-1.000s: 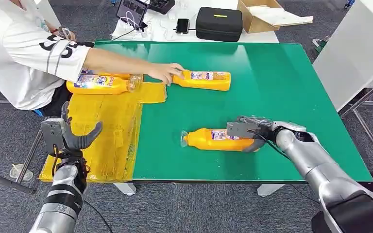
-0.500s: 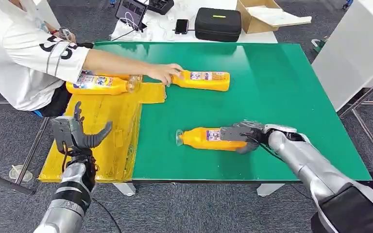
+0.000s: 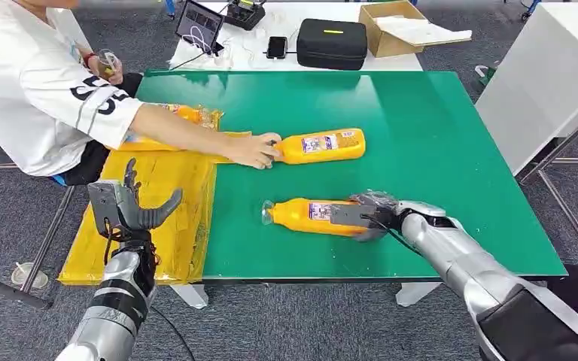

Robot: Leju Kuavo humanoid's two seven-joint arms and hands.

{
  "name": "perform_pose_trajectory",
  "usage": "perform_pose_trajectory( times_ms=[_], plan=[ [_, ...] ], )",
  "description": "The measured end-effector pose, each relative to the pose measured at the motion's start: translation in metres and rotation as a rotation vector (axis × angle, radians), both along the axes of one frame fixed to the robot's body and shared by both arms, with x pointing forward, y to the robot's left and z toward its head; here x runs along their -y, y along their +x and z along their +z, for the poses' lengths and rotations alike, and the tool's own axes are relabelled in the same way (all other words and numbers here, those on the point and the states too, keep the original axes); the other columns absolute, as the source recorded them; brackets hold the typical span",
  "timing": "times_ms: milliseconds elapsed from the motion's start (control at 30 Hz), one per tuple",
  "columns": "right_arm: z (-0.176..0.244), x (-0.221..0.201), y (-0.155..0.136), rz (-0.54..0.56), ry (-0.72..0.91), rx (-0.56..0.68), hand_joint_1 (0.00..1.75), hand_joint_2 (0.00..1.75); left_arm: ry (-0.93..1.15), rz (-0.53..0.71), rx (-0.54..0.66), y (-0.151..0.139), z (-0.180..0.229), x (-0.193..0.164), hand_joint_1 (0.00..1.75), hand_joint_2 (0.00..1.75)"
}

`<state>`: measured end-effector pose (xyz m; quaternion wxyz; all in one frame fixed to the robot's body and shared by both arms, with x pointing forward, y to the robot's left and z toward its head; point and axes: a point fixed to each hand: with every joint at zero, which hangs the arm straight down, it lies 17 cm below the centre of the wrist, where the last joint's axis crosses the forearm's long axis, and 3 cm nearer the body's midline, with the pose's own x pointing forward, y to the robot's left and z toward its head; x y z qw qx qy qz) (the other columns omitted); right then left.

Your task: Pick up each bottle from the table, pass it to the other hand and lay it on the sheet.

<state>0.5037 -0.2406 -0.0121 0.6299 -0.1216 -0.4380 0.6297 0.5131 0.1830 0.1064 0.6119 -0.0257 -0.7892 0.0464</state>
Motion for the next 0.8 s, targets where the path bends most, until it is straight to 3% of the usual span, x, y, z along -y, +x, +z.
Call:
perform_pose_trajectory(
  times_ms=[133, 200, 300, 400, 600, 800],
  plan=[
    [0.007, -0.006, 0.004, -0.02, 0.071, 0.061, 1.75, 1.75, -0.017, -0.003, -0.001, 0.0, 0.0, 0.0, 0.0, 1.75],
    [0.023, -0.024, 0.006, -0.038, 0.189, 0.207, 1.75, 1.75, -0.054, -0.014, -0.004, -0.002, -0.001, 0.0, 0.0, 1.75],
    [0.078, -0.072, -0.003, -0.082, 0.414, 0.507, 1.75, 1.75, -0.131, -0.025, -0.009, -0.008, -0.004, -0.004, 0.0, 1.75],
    [0.114, -0.091, -0.012, -0.133, 0.537, 0.592, 1.75, 1.75, -0.154, -0.023, -0.011, -0.013, -0.005, -0.007, 0.0, 1.75],
    [0.157, -0.08, -0.015, -0.203, 0.66, 0.7, 1.75, 1.75, -0.17, -0.009, -0.005, -0.015, -0.004, -0.013, 0.0, 1.75],
    [0.235, -0.054, -0.046, -0.337, 0.884, 1.021, 1.75, 1.75, -0.222, 0.022, 0.022, -0.017, 0.006, -0.023, 0.0, 1.75]
  ],
)
